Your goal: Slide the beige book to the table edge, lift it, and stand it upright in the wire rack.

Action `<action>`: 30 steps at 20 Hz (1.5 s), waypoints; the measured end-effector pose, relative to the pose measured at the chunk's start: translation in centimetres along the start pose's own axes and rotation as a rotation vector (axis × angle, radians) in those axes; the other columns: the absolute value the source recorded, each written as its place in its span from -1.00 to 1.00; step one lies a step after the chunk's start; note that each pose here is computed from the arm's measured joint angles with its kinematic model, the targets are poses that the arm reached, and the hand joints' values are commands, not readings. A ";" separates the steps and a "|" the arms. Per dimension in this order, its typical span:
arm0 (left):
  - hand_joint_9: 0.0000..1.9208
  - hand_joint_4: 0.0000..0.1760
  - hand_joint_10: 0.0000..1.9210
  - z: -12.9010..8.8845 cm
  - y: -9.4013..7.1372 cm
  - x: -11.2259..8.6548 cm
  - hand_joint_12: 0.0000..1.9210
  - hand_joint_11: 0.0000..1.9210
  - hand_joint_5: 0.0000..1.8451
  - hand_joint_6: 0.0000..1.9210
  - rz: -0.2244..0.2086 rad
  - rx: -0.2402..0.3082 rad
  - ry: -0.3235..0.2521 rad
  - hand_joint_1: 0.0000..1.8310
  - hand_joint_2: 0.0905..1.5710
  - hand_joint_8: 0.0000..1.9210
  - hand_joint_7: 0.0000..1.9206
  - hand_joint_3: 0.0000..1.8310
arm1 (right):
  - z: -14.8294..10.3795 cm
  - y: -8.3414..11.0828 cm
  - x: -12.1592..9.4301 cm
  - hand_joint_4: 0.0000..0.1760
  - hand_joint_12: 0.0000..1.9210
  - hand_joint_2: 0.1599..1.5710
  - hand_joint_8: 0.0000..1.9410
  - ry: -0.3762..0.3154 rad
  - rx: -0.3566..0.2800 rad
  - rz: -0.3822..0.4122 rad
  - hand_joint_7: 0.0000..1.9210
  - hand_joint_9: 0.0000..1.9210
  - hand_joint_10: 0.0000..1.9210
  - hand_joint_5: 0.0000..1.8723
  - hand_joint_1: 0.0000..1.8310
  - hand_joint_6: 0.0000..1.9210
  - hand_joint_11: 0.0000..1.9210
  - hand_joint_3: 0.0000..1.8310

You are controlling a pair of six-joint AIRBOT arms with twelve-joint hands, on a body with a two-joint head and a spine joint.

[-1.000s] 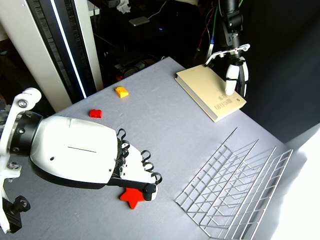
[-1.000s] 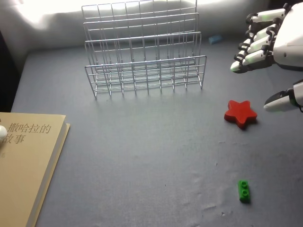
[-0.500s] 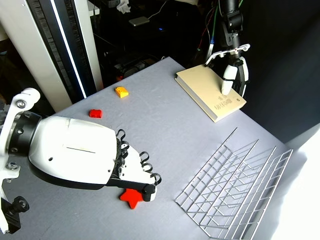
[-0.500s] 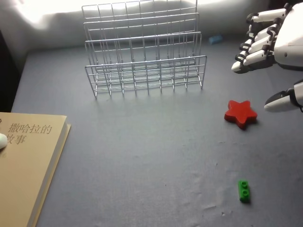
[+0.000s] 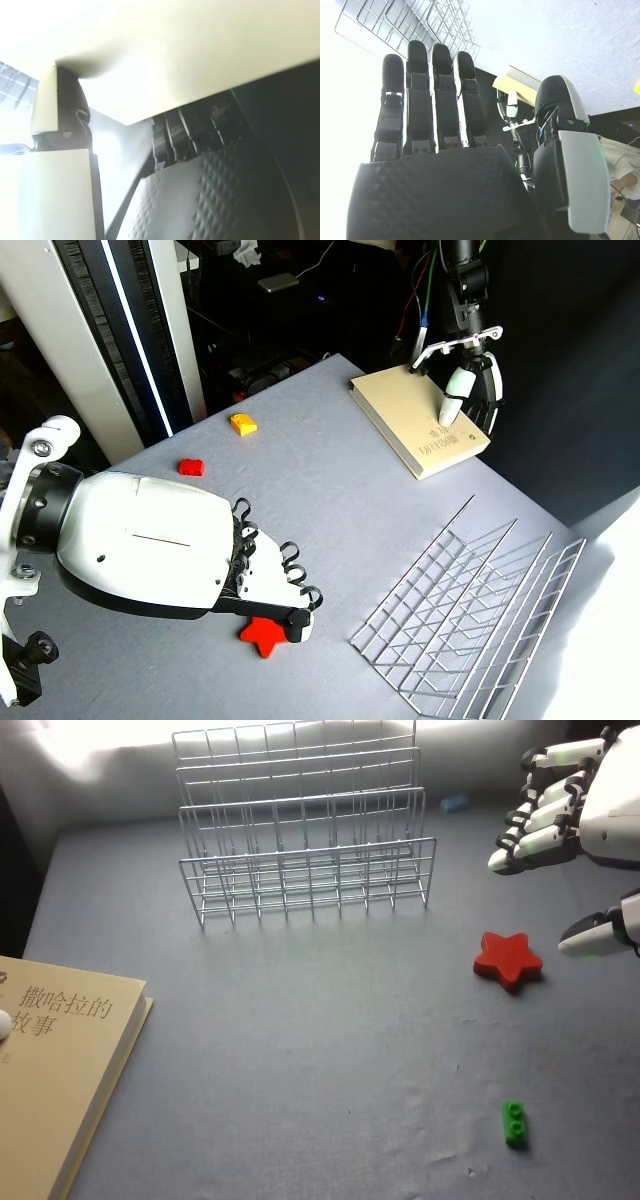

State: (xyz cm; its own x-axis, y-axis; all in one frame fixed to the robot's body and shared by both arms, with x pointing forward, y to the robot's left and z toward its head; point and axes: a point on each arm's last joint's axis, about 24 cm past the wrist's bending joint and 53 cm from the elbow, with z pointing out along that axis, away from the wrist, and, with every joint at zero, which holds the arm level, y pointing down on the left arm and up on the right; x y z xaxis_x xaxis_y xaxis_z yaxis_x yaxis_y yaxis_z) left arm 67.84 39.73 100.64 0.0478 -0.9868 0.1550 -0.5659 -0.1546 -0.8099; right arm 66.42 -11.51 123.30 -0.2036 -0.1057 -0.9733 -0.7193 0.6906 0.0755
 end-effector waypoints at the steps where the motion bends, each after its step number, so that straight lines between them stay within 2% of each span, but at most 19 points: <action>1: 0.01 -1.00 0.11 0.0 0.0 0.0 0.58 -0.07 -0.08 0.00 0.000 0.001 0.000 0.63 0.40 0.23 -0.17 -1.00 | 0.0 0.0 0.0 -1.00 0.11 0.40 -1.00 0.000 0.000 0.000 -0.53 -0.54 -1.00 -0.53 -0.68 -1.00 -1.00 -1.00; 5: 0.01 -1.00 0.09 0.0 -0.3 0.1 0.49 -0.02 -0.04 0.00 -0.008 0.004 -0.002 0.63 0.38 0.23 -0.19 -1.00 | 0.0 0.0 0.0 -1.00 0.10 0.40 -1.00 0.000 0.000 0.000 -0.56 -0.56 -1.00 -0.56 -0.67 -1.00 -1.00 -1.00; 6: -0.03 -1.00 0.15 0.1 -0.5 0.0 0.51 -0.03 -0.04 0.02 -0.022 0.006 -0.009 0.63 0.39 0.23 -0.19 -1.00 | 0.0 0.0 0.0 -1.00 0.10 0.40 -1.00 0.000 0.000 0.001 -0.56 -0.57 -1.00 -0.56 -0.67 -1.00 -1.00 -1.00; 8: -0.02 -1.00 0.15 0.2 -1.4 -0.4 0.50 -0.03 -0.07 0.04 -0.072 0.026 -0.023 0.63 0.40 0.23 -0.20 -1.00 | 0.0 0.0 0.0 -1.00 0.12 0.40 -0.99 0.000 -0.001 0.000 -0.54 -0.55 -0.99 -0.53 -0.67 -0.99 -1.00 -1.00; 12: -0.04 -1.00 0.17 0.1 -3.2 0.0 0.51 -0.04 -0.05 0.04 -0.096 0.073 -0.009 0.63 0.40 0.23 -0.20 -1.00 | 0.0 0.1 0.0 -1.00 0.13 0.41 -0.99 0.001 -0.004 0.000 -0.51 -0.52 -0.99 -0.51 -0.68 -0.99 -0.97 -1.00; 14: -0.03 -1.00 0.15 0.0 -4.0 0.2 0.52 -0.05 -0.06 0.06 -0.129 0.088 -0.002 0.63 0.40 0.23 -0.21 -1.00 | 0.0 0.1 0.0 -1.00 0.13 0.40 -0.99 0.001 -0.003 -0.001 -0.51 -0.52 -0.99 -0.51 -0.67 -0.99 -0.98 -1.00; 18: -0.05 -1.00 0.17 -0.4 -6.7 0.4 0.52 -0.04 -0.06 0.09 -0.238 0.155 0.014 0.62 0.40 0.23 -0.22 -1.00 | 0.0 0.0 0.0 -1.00 0.13 0.39 -1.00 0.000 -0.001 -0.002 -0.53 -0.53 -1.00 -0.53 -0.66 -1.00 -0.99 -1.00; 19: -0.06 -1.00 0.18 -0.7 -7.9 0.5 0.54 -0.06 -0.07 0.10 -0.272 0.189 0.028 0.62 0.41 0.24 -0.23 -1.00 | 0.0 0.0 0.0 -1.00 0.12 0.40 -1.00 0.000 0.001 -0.001 -0.53 -0.54 -1.00 -0.53 -0.68 -1.00 -1.00 -1.00; 23: -0.08 -1.00 0.22 -1.4 -10.7 1.2 0.56 -0.08 -0.06 0.07 -0.348 0.272 0.077 0.62 0.42 0.26 -0.24 -1.00 | 0.0 -0.2 -0.1 -1.00 0.15 0.40 -1.00 -0.003 0.007 0.001 -0.53 -0.53 -1.00 -0.53 -0.66 -1.00 -1.00 -1.00; 24: -0.11 -1.00 0.26 -1.7 -11.6 1.6 0.61 -0.11 -0.09 0.12 -0.385 0.310 0.105 0.62 0.44 0.31 -0.27 -1.00 | 0.0 -0.2 -0.1 -1.00 0.15 0.40 -1.00 -0.003 0.007 0.001 -0.52 -0.53 -1.00 -0.53 -0.65 -1.00 -1.00 -1.00; 25: -0.22 -1.00 0.38 -2.1 -12.6 1.9 0.72 -0.24 -0.22 0.29 -0.426 0.348 0.137 0.61 0.51 0.39 -0.36 -1.00 | 0.0 -0.1 -0.1 -1.00 0.15 0.40 -1.00 -0.003 0.007 0.001 -0.52 -0.53 -1.00 -0.53 -0.66 -1.00 -1.00 -1.00; 26: -0.15 -1.00 0.32 -2.7 -13.9 2.1 0.67 -0.16 -0.13 0.19 -0.458 0.393 0.170 0.62 0.47 0.33 -0.30 -1.00 | 0.0 -0.1 -0.1 -1.00 0.11 0.39 -1.00 -0.003 0.006 0.001 -0.51 -0.52 -0.99 -0.53 -0.64 -1.00 -1.00 -1.00; 27: -0.15 -1.00 0.32 -3.1 -14.5 2.1 0.67 -0.16 -0.13 0.19 -0.477 0.418 0.181 0.62 0.47 0.33 -0.30 -1.00 | 0.0 -0.1 -0.1 -1.00 0.11 0.39 -1.00 -0.003 0.006 0.001 -0.51 -0.52 -0.99 -0.53 -0.64 -1.00 -1.00 -1.00; 30: -0.09 -1.00 0.24 -3.7 -16.3 0.5 0.61 -0.11 -0.05 0.07 -0.585 0.482 0.163 0.62 0.42 0.23 -0.23 -1.00 | 0.0 -0.5 -0.4 -1.00 0.13 0.40 -0.99 -0.012 0.021 0.002 -0.50 -0.51 -0.99 -0.52 -0.65 -1.00 -1.00 -1.00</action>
State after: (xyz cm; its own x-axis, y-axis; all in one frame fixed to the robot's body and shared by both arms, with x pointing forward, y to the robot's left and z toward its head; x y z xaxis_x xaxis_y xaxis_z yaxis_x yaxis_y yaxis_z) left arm 74.09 41.97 116.00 0.0852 -0.7244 0.6841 -0.0633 -0.6892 -0.7218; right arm 66.87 -11.82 123.61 -0.1973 -0.0960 -0.9756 -0.7046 0.7059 0.0730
